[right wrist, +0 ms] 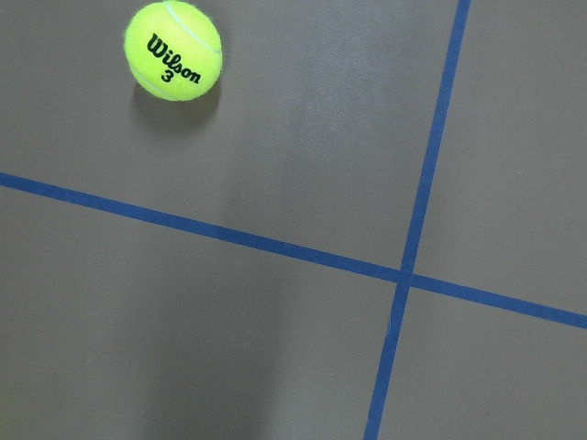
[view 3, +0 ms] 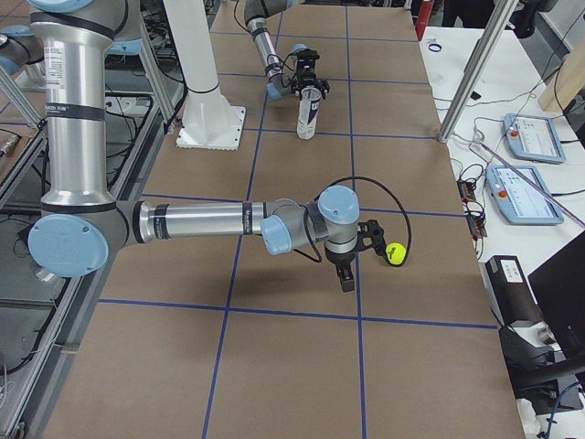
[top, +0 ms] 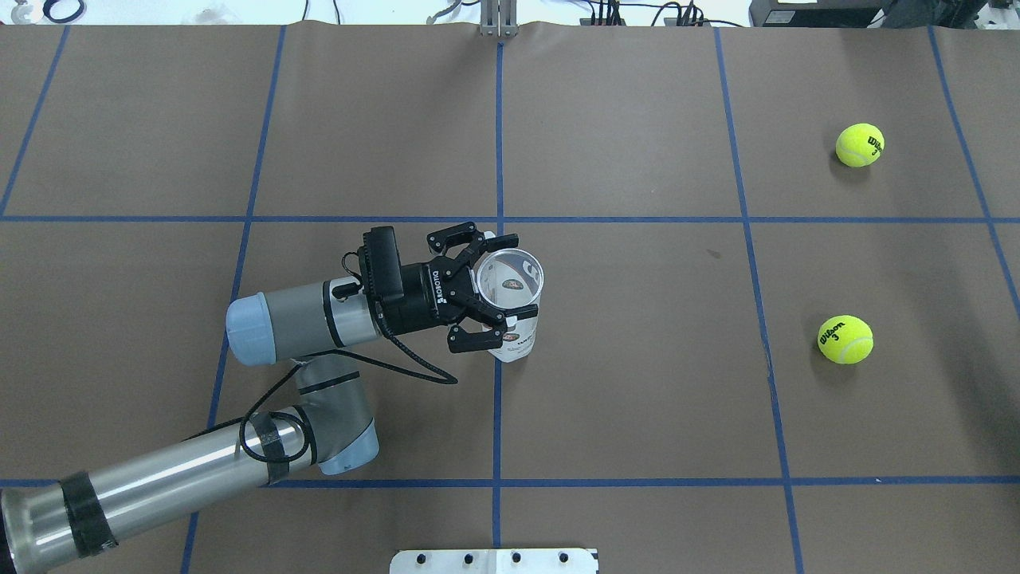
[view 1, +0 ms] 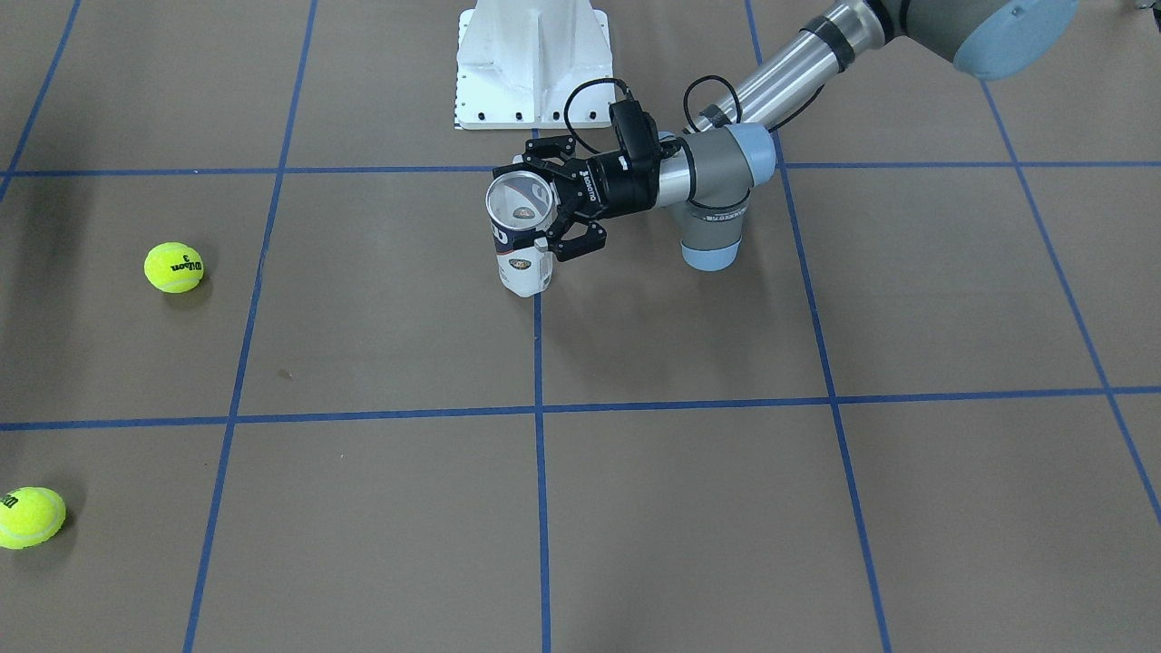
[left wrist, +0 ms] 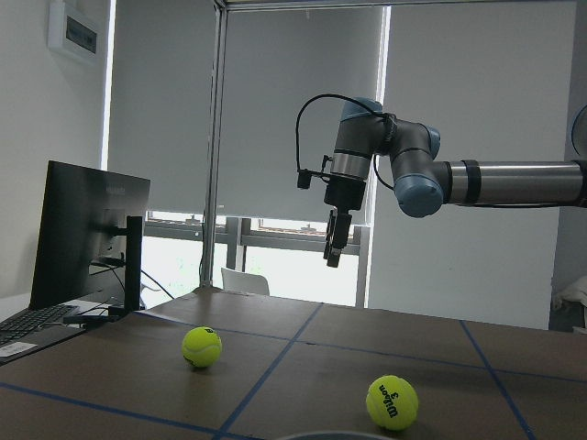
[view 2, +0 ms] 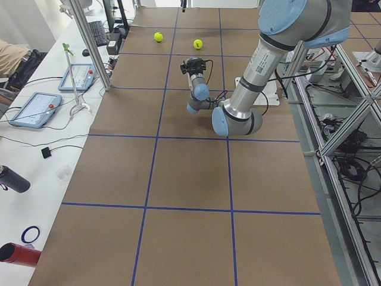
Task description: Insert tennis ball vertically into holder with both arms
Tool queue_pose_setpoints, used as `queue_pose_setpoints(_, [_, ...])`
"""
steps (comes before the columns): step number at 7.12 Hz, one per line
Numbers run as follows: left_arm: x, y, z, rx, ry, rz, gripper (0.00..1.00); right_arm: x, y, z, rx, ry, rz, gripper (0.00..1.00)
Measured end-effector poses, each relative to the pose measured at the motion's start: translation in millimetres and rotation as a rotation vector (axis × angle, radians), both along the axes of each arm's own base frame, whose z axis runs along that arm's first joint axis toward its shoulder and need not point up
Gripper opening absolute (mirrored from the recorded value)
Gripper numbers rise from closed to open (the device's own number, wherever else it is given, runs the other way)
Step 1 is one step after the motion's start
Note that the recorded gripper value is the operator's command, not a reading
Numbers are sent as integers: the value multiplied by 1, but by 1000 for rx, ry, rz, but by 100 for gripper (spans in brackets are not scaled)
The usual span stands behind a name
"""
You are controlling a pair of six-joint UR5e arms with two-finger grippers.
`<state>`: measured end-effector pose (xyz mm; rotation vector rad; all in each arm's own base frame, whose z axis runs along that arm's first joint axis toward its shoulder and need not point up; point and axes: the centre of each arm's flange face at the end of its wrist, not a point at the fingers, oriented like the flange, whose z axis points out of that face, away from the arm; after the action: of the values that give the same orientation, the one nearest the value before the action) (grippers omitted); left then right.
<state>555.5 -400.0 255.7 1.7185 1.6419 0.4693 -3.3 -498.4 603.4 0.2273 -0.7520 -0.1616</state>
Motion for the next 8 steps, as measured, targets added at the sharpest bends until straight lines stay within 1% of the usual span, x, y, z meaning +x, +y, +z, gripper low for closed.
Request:
queue_pose_setpoints(3, [-2,5,13,-2,-4,6,99,0,0,0,-1,0,0,99])
queue_pose_setpoints(8, [2,8,15,-4,-15,6,99,0,0,2,-4,1,0,99])
